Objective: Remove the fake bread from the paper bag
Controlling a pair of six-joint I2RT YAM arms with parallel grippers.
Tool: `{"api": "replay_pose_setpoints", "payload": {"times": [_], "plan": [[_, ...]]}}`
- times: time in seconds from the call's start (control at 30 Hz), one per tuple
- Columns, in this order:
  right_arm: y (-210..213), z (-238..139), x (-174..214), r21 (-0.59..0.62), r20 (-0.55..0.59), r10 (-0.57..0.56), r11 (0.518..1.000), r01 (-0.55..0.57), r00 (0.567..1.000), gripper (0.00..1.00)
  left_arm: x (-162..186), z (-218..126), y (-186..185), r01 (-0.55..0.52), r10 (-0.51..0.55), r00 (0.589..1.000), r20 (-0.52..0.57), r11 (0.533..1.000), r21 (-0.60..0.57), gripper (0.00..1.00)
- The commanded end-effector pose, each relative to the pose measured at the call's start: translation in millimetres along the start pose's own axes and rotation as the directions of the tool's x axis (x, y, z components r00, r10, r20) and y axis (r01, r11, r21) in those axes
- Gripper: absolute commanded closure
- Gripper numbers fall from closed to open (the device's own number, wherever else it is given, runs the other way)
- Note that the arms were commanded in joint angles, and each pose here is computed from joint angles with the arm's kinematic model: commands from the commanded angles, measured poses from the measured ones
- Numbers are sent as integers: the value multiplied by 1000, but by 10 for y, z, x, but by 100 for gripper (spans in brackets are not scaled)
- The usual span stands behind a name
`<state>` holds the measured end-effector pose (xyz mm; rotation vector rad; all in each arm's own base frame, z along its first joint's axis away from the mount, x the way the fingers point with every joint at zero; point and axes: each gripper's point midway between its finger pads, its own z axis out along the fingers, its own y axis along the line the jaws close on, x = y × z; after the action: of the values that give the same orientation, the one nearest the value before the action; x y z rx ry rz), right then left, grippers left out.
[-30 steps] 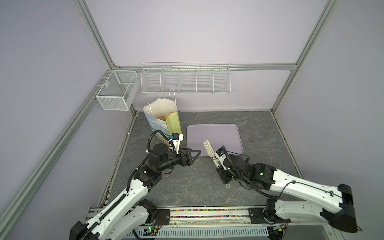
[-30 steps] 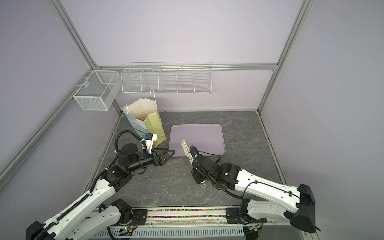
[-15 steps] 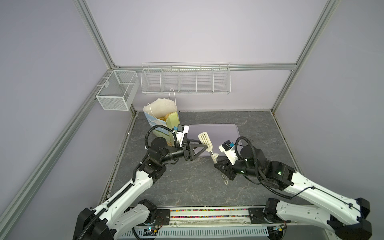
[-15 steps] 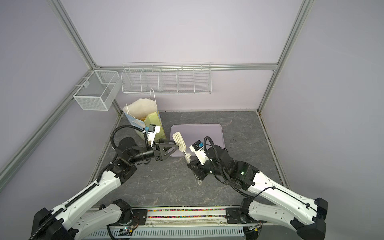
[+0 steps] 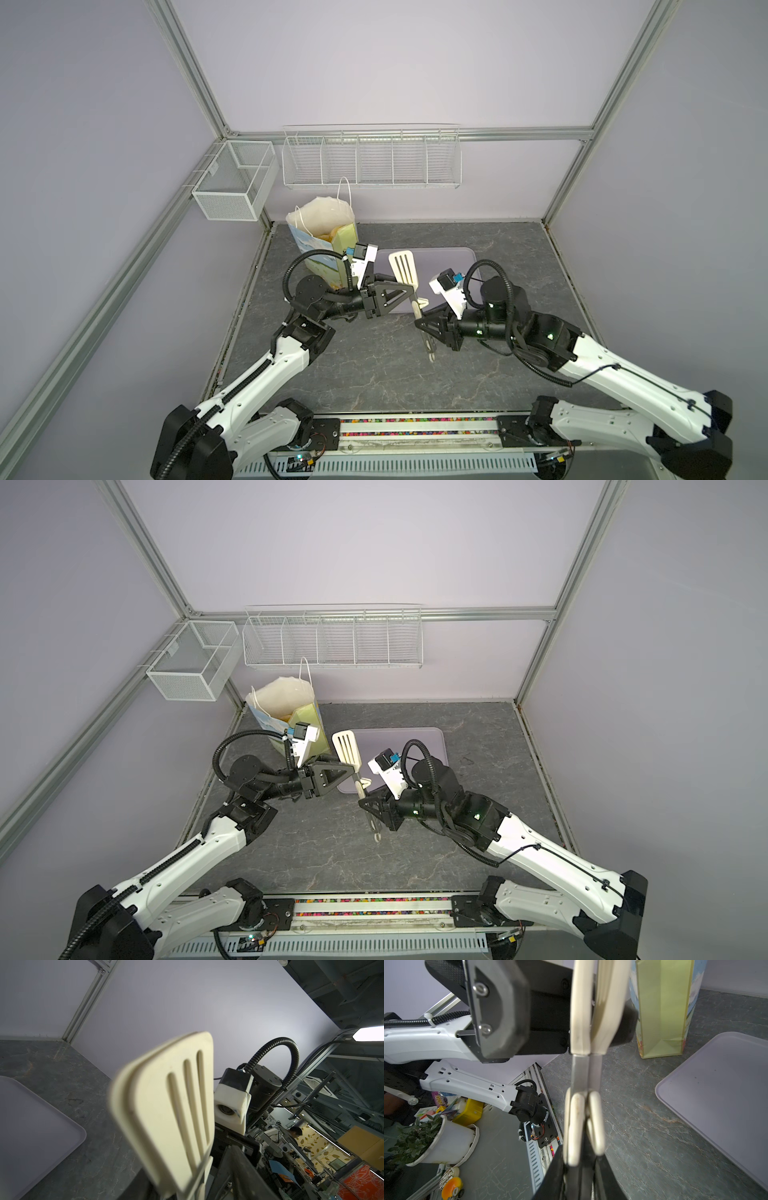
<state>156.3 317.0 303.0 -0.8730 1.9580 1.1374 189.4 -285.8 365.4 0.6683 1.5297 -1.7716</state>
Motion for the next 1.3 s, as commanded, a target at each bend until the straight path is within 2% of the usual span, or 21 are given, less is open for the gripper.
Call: {"api": "replay_pose_setpoints", "payload": {"times": [0.0,0.1,0.2,0.3,0.4,0.47,0.63,0.73,0.8,0.83,1.0,1.03,1.13,1.27], "plan": [[85,-6,-202,-51,55,2,999,1,998,94,-24,14,-218,-32,34,999,-11,995,94,58],[94,4,-204,-71,47,8,997,-4,999,94,-42,18,-209,-27,27,1000,3,995,100,57],[112,9,-211,-92,44,15,996,-11,999,94,-52,26,-181,-22,21,1000,11,995,96,51],[140,20,-203,-115,34,17,993,-13,999,94,-64,29,-154,-16,14,1000,22,996,90,36],[127,38,-186,-117,23,16,993,-13,1000,94,-50,37,-126,-6,5,1000,14,996,84,34],[113,50,-175,-115,17,20,993,-18,1000,94,-40,42,-131,-3,3,1000,5,996,93,43],[37,37,-196,-76,14,32,997,-31,999,94,-48,55,-160,9,-9,1000,-5,993,114,80],[-50,10,-185,-26,19,42,999,-41,999,93,-75,52,-168,1,-2,1000,7,994,109,93],[-74,0,-163,-13,20,48,999,-48,999,90,-98,47,-159,-7,4,1000,24,995,100,96],[-78,-3,-155,-11,22,51,999,-51,998,85,-115,42,-154,-10,6,999,35,995,95,97],[-104,6,-131,-14,45,84,996,-83,995,41,-208,10,-167,-39,30,994,106,995,87,100],[-99,16,-130,-24,50,89,996,-88,995,37,-219,7,-173,-41,30,993,113,995,89,100],[-52,88,-104,-74,43,108,992,-105,993,31,-239,8,-201,-45,33,992,120,994,102,100],[4,192,-103,-127,15,125,984,-122,992,31,-252,6,-261,-52,35,992,122,990,133,100]]}}
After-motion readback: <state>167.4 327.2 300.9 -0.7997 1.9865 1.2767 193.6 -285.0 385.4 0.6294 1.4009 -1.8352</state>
